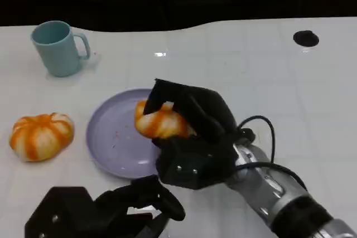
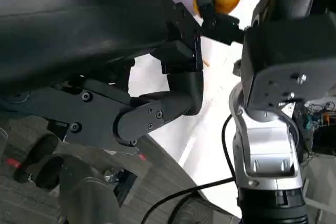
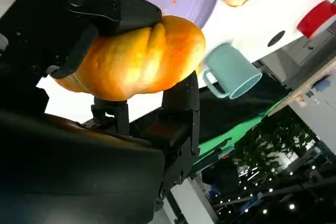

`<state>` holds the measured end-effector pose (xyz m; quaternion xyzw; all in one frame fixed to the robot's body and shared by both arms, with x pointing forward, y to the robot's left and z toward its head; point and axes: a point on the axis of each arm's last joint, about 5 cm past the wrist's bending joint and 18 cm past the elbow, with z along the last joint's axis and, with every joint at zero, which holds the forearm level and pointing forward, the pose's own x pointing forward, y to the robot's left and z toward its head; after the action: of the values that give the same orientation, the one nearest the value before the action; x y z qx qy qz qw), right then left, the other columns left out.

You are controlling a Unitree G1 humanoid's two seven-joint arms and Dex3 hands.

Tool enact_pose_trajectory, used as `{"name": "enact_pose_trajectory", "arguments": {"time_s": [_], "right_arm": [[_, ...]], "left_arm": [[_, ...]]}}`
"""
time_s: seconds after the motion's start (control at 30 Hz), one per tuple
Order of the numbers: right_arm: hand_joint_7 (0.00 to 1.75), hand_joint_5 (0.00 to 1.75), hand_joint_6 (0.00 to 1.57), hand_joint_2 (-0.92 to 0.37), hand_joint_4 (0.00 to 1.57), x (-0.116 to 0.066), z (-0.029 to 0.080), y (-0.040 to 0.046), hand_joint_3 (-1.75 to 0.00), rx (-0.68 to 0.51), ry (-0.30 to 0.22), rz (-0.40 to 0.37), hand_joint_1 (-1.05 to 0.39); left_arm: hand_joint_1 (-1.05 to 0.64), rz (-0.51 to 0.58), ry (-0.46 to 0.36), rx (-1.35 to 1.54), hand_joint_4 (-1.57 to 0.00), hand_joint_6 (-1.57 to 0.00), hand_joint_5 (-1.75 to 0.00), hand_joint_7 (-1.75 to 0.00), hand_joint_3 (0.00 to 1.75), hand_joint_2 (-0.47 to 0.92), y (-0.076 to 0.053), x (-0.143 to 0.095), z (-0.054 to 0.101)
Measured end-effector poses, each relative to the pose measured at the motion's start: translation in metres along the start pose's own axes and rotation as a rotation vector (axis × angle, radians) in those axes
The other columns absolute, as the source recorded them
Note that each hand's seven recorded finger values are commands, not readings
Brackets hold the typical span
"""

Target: Grasp the bread from the table and place it into the plate.

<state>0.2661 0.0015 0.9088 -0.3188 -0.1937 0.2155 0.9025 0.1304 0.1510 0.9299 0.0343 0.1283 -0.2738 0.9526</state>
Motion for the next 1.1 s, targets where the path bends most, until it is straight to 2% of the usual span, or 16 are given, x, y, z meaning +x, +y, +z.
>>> {"name": "enact_pose_trajectory", "arguments": {"time_s": [0.13,0.17,0.2,0.27,0.3,0.37,0.43,0.57,0.7,0.93,1.1], "right_arm": [[0.99,1.75,0.76,-0.53,0.69,0.007,0.002,0.0055,-0.96,0.006,0.041,0.039,-0.15],[0.76,1.57,0.75,-0.57,0.58,0.008,0.003,0.0057,-0.84,0.017,0.053,0.052,-0.17],[0.56,1.27,0.73,-0.65,0.54,0.01,0.004,0.0056,-0.68,0.028,0.062,0.067,-0.2],[0.2,0.68,0.54,-0.82,0.27,0.013,0.005,0.004,-0.34,0.03,0.073,0.113,-0.35],[0.12,0.56,0.48,-0.87,0.19,0.014,0.006,0.0035,-0.25,0.015,0.077,0.144,-0.41],[0.03,0.44,0.38,-0.91,0.07,0.016,0.006,0.0016,-0.2,-0.042,0.079,0.213,-0.51],[0.01,0.39,0.31,-0.92,0.02,0.016,0.005,-0.0003,-0.23,-0.093,0.081,0.259,-0.58],[0.0,0.21,0.18,-0.92,0.0,0.017,0.006,-0.0038,-0.33,-0.151,0.098,0.344,-0.7],[0.0,0.11,0.13,-0.92,0.0,0.02,0.011,-0.012,-0.34,-0.16,0.111,0.402,-0.77],[0.01,0.11,0.12,-0.92,0.03,0.016,0.019,-0.024,-0.35,-0.13,0.113,0.471,-0.84],[0.03,0.15,0.16,-0.92,0.08,0.003,0.021,-0.0384,-0.36,-0.111,0.086,0.471,-0.78]], "left_arm": [[-0.39,-0.004,-0.004,-0.002,-0.69,-0.54,-1.75,-1.55,0.65,0.87,-0.002,0.0,0.001],[-0.39,-0.001,-0.003,-0.001,-0.69,-0.54,-1.75,-1.55,0.65,0.87,-0.003,0.0,0.001],[-0.38,0.001,-0.002,0.001,-0.69,-0.54,-1.75,-1.55,0.66,0.87,-0.003,0.0,0.001],[-0.38,0.005,0.0,0.003,-0.69,-0.55,-1.75,-1.55,0.67,0.87,-0.003,0.0,0.001],[-0.37,0.006,0.0,0.002,-0.69,-0.55,-1.75,-1.55,0.67,0.86,-0.004,-0.001,0.001],[-0.37,0.007,0.0,0.0,-0.69,-0.54,-1.75,-1.56,0.71,0.85,-0.004,-0.001,0.001],[-0.37,0.007,0.002,-0.001,-0.7,-0.54,-1.75,-1.56,0.73,0.84,-0.004,-0.001,0.002],[-0.37,0.009,0.003,-0.002,-0.7,-0.54,-1.75,-1.56,0.74,0.83,-0.004,-0.001,0.002],[-0.38,0.009,0.002,-0.001,-0.7,-0.54,-1.75,-1.56,0.74,0.83,-0.004,-0.001,0.002],[-0.37,0.02,0.012,-0.004,-0.7,-0.54,-1.75,-1.55,0.73,0.83,-0.002,-0.002,0.002],[-0.36,0.02,0.007,-0.014,-0.7,-0.53,-1.75,-1.54,0.72,0.83,-0.001,-0.002,0.002]]}}
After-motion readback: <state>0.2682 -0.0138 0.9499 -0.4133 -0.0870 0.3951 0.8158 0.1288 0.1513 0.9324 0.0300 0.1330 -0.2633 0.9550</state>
